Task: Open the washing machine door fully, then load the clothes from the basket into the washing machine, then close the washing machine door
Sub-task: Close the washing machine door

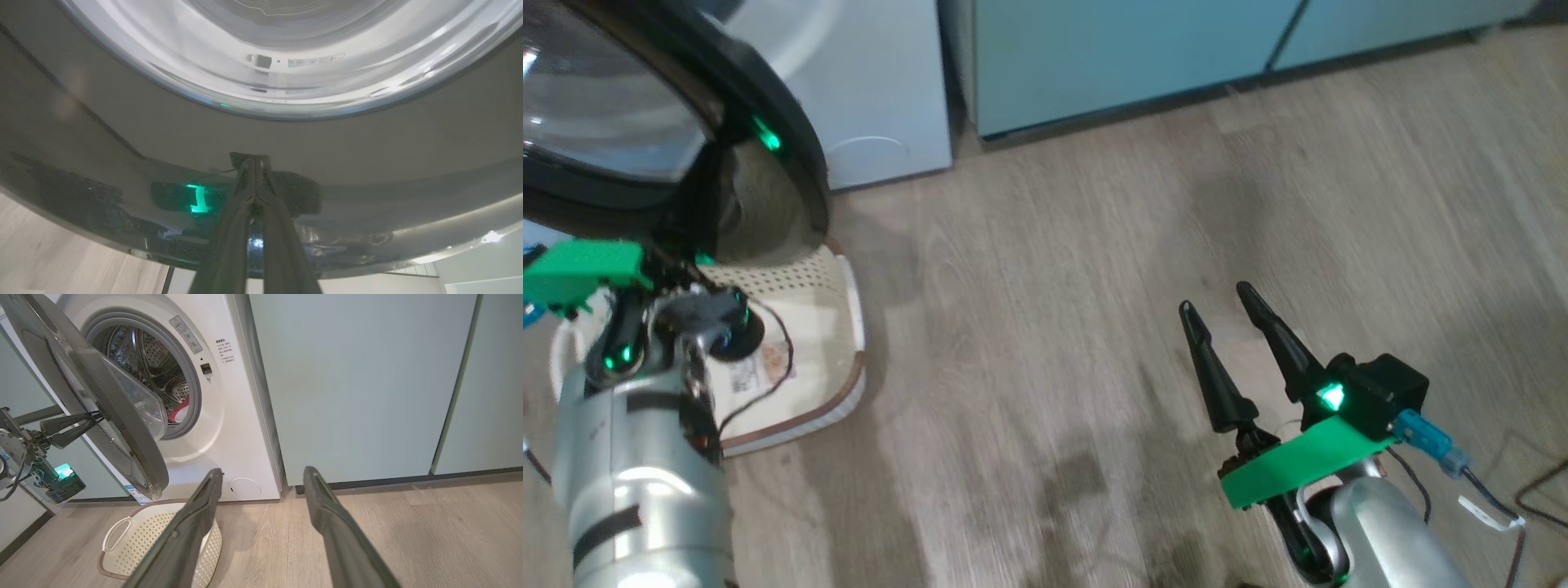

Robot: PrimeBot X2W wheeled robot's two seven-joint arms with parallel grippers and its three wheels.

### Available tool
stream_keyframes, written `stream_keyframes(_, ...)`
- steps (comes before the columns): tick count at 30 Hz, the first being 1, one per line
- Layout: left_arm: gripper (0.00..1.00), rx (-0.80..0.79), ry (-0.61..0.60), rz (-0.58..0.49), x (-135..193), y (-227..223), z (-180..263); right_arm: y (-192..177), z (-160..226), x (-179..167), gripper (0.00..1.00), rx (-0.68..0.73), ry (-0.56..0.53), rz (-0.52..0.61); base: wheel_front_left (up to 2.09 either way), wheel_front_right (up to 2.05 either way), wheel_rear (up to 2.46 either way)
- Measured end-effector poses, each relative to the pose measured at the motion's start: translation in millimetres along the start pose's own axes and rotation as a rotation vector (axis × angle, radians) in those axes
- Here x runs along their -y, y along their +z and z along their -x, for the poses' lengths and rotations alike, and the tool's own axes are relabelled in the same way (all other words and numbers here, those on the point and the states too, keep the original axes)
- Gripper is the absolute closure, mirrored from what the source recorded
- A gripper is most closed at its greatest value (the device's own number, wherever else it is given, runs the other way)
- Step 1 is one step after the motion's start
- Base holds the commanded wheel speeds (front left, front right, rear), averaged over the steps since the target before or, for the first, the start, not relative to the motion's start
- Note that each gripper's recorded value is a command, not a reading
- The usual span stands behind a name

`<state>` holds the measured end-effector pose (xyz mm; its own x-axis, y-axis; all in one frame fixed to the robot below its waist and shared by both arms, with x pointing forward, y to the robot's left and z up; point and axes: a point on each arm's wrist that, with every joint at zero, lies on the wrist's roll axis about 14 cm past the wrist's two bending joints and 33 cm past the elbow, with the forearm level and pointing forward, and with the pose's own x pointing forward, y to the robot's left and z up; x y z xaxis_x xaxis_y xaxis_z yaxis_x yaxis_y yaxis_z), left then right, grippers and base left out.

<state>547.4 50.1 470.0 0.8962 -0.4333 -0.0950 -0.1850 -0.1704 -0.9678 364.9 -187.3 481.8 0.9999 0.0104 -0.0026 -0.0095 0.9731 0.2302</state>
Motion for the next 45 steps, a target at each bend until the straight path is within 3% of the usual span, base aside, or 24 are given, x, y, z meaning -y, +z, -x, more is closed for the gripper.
stream_keyframes(11,1.0,0.124,0.029,0.023,-12.2,-11.5,-65.7,3.9,9.0,36.2,0.0,0.001,-0.126,-0.011,0.0,0.0,0.0)
stream_keyframes(20,1.0,0.192,-0.013,0.065,4.5,-21.9,-114.2,9.6,27.9,69.1,0.0,0.004,-0.248,0.001,0.0,0.0,0.0)
stream_keyframes(26,1.0,0.217,-0.029,0.08,16.2,-25.6,-130.2,10.6,29.3,75.5,0.0,0.005,-0.271,0.002,0.0,0.0,0.0)
stream_keyframes(36,1.0,0.176,-0.038,0.032,24.8,-35.5,-124.0,13.0,29.2,69.0,0.0,0.016,-0.251,-0.007,0.0,0.0,0.0)
stream_keyframes(45,1.0,0.073,0.051,-0.121,-13.2,-41.7,-68.2,20.5,21.4,57.7,0.0,0.048,-0.199,-0.003,0.0,0.0,0.0)
